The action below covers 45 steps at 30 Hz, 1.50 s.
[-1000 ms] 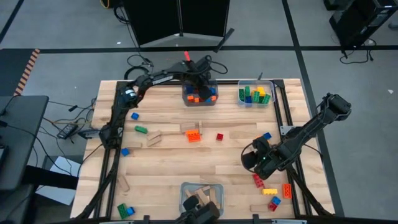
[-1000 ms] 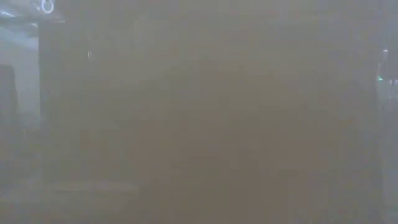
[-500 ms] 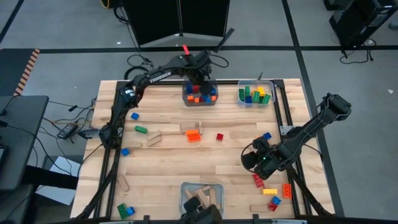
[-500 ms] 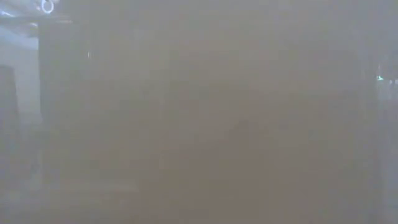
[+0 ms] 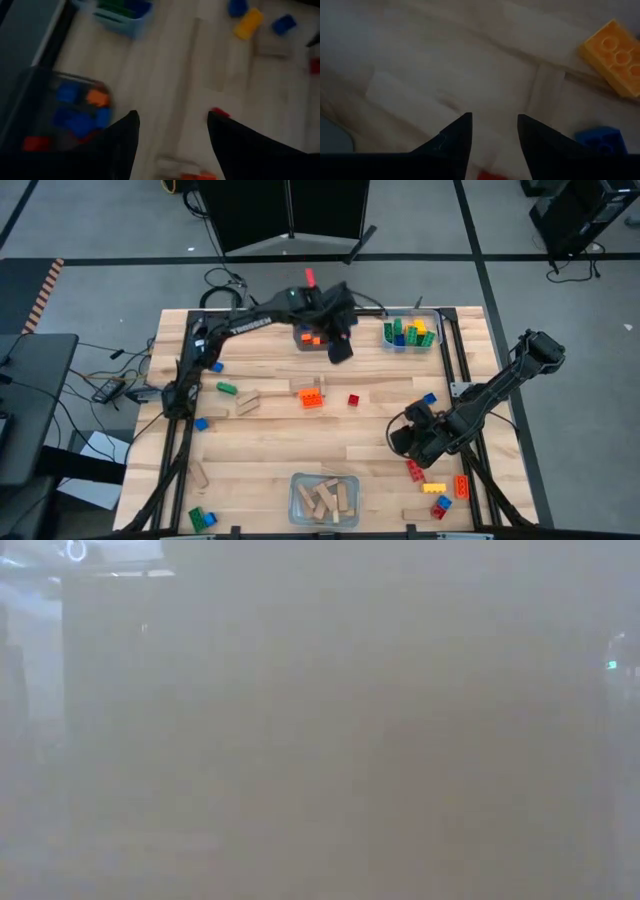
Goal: Sort blocks by size
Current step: Put the large red game piece into the transparent bin
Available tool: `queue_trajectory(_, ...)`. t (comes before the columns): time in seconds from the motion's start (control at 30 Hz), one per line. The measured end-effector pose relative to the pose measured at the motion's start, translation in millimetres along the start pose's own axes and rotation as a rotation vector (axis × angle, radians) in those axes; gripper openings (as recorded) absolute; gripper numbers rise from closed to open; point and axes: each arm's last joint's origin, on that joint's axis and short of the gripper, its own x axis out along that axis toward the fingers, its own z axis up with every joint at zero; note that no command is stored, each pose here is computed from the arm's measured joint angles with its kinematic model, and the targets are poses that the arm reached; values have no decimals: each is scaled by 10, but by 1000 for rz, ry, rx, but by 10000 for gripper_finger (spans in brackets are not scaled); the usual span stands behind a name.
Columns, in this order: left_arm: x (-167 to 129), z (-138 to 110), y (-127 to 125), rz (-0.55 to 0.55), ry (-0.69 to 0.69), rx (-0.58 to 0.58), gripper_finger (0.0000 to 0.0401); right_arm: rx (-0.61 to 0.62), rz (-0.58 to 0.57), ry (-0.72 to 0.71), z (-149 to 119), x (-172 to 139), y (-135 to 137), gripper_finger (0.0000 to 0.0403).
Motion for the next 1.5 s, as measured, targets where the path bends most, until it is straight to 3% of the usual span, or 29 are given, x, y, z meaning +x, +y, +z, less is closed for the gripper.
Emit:
queue_trajectory(0.2, 86, -74, -591, 54, 3, 4, 241, -103, 1, 77, -46, -8, 3, 192)
queue_trajectory(0.3, 220, -216, -901, 96, 37, -5, 241, -125, 10, 80, -64, -14, 5, 212)
queue_trajectory(0.4, 283, -355, -1205, 60, 44, -3, 241, -133, 27, 86, -89, -22, 15, 236)
queue_trajectory(0.63, 156, -810, -1749, 47, -66, -67, 241, -123, 0, 193, -209, -61, -32, 284)
queue_trajectory(0.93, -301, -1692, -1828, -7, -271, -198, 241, -61, -23, 283, -426, 13, 10, 299)
queue_trajectory(1.07, -485, -1960, -1747, -51, -368, -265, 241, -96, -48, 358, -570, 205, 111, 297)
queue_trajectory(1.17, -603, -2113, -1740, -102, -389, -265, 241, -114, -136, 399, -643, 338, 112, 289)
queue_trajectory(1.33, -790, -2312, -1761, -174, -349, -225, 241, -60, -160, 409, -690, 416, 141, 262)
queue_trajectory(1.5, -1030, -2559, -1731, -159, -386, -211, 241, -11, -143, 407, -705, 366, 237, 200)
